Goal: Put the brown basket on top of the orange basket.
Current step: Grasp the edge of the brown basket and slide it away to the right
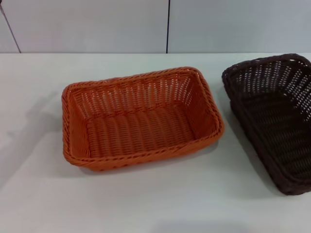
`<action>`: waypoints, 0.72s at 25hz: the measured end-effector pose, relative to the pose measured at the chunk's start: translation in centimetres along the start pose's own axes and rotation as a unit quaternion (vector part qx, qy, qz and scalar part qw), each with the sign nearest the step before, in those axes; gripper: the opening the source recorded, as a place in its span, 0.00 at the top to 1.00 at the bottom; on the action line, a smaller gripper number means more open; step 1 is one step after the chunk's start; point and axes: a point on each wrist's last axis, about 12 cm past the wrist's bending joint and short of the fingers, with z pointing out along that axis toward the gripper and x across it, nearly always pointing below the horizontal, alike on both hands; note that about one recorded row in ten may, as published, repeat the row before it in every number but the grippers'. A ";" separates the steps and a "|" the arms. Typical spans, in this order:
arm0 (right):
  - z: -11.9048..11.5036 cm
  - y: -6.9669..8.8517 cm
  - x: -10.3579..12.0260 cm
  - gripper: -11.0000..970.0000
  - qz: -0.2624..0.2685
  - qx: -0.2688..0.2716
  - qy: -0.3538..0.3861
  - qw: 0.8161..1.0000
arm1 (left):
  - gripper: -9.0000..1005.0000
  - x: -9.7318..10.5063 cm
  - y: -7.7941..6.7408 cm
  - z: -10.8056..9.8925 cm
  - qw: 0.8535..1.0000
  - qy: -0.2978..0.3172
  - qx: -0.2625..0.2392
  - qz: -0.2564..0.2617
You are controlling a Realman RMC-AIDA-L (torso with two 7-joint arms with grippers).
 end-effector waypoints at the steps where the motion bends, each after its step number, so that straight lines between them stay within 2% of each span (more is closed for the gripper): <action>1: 0.0 0.1 -0.2 0.65 -0.003 -0.004 -0.003 1.000 | 0.28 0.0 0.0 0.0 1.000 0.000 0.000 0.000; 12: -1.1 1.1 -1.3 0.77 -0.033 -0.038 -0.071 0.996 | 0.28 -0.3 0.1 -0.6 1.000 -0.004 -0.003 -0.002; 18: -1.1 1.4 -1.7 0.81 -0.039 -0.048 -0.059 0.996 | 0.28 -0.6 0.1 -0.7 1.000 -0.011 -0.002 0.001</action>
